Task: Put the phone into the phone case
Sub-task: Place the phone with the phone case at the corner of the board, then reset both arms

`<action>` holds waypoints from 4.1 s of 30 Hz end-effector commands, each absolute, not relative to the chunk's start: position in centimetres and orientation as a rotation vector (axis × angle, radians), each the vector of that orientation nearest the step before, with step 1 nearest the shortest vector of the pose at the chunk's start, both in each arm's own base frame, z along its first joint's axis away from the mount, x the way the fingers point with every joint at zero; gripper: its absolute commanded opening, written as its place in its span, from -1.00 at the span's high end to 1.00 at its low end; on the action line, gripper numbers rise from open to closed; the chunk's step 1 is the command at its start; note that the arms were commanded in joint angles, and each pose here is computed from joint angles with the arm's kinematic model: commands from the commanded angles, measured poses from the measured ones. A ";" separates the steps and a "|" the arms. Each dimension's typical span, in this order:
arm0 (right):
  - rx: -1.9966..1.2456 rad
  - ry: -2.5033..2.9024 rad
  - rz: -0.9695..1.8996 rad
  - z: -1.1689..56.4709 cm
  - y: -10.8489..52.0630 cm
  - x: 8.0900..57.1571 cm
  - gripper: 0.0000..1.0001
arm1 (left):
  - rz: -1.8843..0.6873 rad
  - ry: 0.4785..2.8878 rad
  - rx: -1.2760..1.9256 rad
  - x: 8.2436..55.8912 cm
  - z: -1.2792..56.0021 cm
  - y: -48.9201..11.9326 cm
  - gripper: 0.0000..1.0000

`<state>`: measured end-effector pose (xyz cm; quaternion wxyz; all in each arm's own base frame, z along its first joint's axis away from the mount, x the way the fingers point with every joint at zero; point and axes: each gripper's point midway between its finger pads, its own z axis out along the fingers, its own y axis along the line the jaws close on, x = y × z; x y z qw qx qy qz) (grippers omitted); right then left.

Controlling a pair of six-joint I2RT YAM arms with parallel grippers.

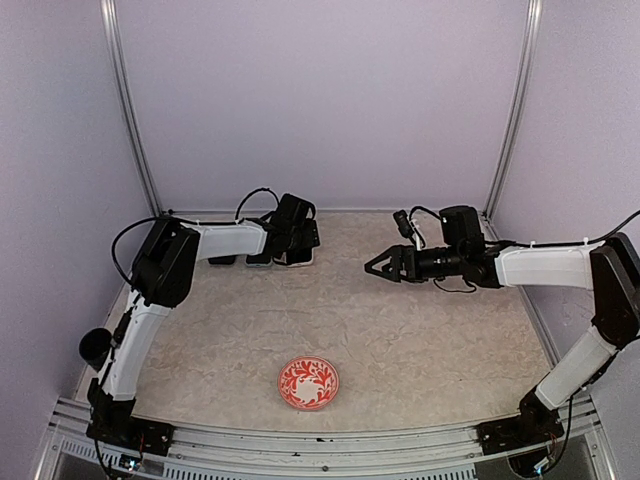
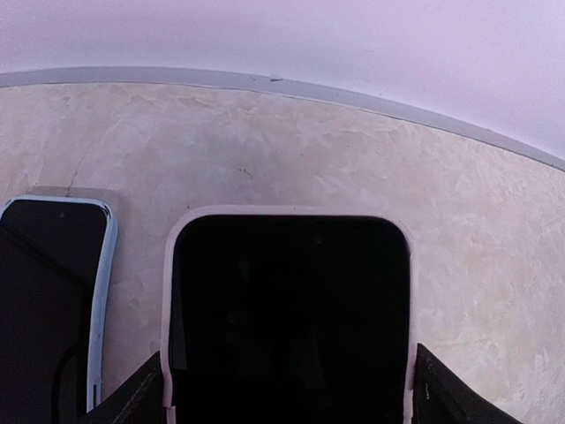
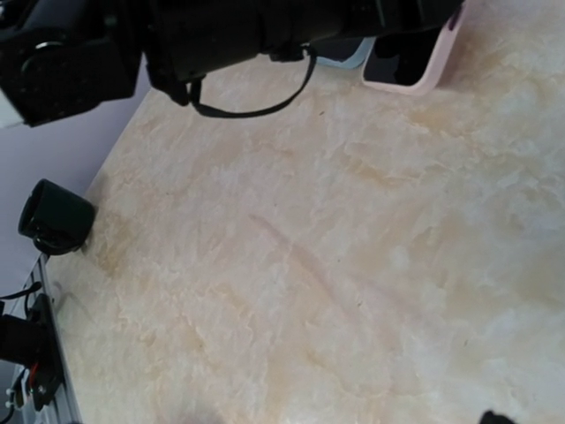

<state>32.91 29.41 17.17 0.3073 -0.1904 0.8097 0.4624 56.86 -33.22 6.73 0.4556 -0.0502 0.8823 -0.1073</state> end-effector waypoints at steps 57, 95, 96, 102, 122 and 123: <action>-0.507 2.109 1.294 17.3 29.2 31.9 -0.90 | -0.279 2.036 -0.216 60.3 8.0 -33.5 -0.59; -0.507 2.127 1.111 17.4 27.4 33.6 -0.99 | -0.224 1.993 -0.040 54.7 15.2 -31.6 -0.98; -0.504 2.127 1.092 17.4 27.1 33.8 -0.99 | -0.220 1.991 -0.035 54.2 15.6 -31.2 -0.98; -0.486 2.134 0.915 17.2 25.1 34.9 -0.99 | -0.195 1.996 0.012 51.0 17.1 -29.3 -0.98; -0.322 1.960 0.279 18.8 15.8 36.4 -0.99 | -0.231 1.904 0.074 40.6 21.7 -21.5 -0.98; -0.321 1.937 0.265 19.1 15.5 36.3 -0.99 | -0.240 1.893 0.065 40.1 22.1 -21.1 -0.98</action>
